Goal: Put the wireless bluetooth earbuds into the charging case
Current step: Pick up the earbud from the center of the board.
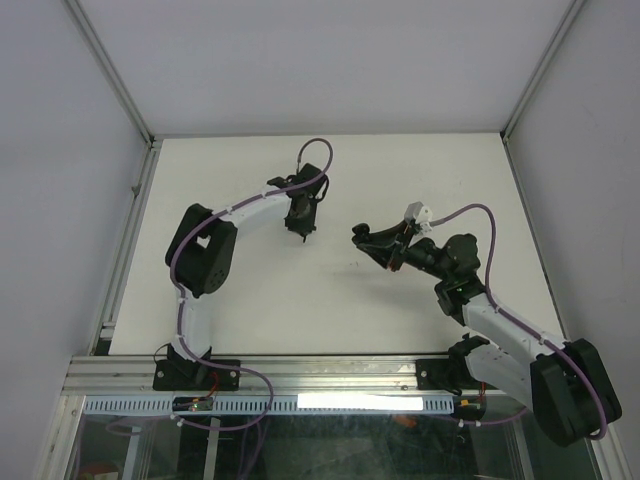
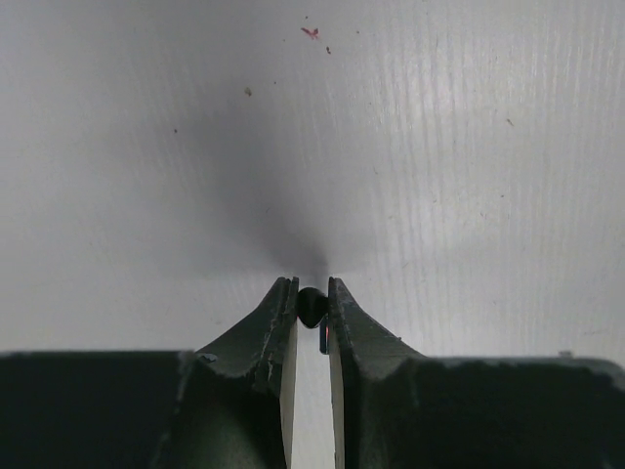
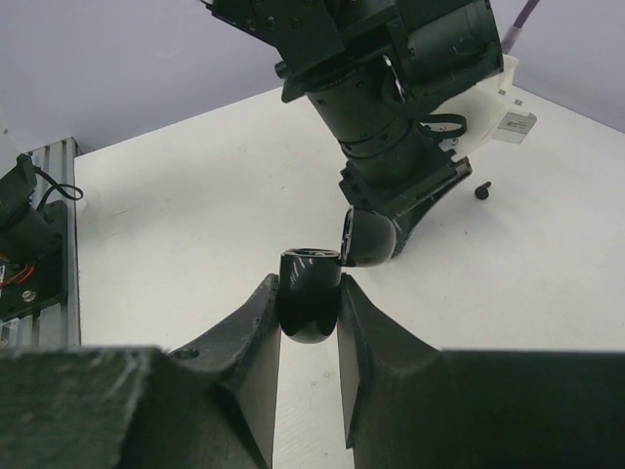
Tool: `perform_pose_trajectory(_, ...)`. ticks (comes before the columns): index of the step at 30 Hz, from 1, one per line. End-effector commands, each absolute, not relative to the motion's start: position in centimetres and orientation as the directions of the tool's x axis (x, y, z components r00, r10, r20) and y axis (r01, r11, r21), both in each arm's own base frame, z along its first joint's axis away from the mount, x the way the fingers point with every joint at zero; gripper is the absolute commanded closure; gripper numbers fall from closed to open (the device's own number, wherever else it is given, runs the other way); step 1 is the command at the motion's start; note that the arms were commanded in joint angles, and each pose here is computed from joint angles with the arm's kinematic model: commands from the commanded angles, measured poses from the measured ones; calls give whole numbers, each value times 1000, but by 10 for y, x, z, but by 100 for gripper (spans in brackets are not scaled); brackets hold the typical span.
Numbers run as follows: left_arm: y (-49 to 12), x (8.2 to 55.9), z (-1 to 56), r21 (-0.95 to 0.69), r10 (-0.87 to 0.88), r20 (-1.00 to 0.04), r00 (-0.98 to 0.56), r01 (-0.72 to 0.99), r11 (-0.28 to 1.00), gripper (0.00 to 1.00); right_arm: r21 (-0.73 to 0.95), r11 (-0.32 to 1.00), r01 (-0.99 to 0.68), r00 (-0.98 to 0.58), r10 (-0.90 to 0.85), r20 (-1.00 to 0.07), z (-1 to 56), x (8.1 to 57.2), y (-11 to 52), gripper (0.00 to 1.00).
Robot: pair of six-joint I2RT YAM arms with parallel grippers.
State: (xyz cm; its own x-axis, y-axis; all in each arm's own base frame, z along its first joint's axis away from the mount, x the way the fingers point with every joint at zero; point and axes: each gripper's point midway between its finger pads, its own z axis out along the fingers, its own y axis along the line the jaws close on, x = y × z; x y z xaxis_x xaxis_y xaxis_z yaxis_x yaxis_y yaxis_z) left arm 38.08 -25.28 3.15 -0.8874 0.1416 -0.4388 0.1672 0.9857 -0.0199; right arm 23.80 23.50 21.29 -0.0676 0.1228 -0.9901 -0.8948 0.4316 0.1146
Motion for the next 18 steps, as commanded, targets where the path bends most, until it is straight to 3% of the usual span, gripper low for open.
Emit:
perform_pose_trajectory(1,-264,385,92,-102,96,-565,-819,185,977,98,44,435,-899,37,174,-984,249,245,237,100)
perform_pose_trajectory(10,-262,386,171,-239,-50,-768,-639,212,948,99,9,430,-903,84,197,-977,262,249,240,99)
perform_pose_trajectory(18,-264,360,278,-392,-238,-891,-387,390,833,98,-5,408,-913,129,278,-952,286,250,247,100)
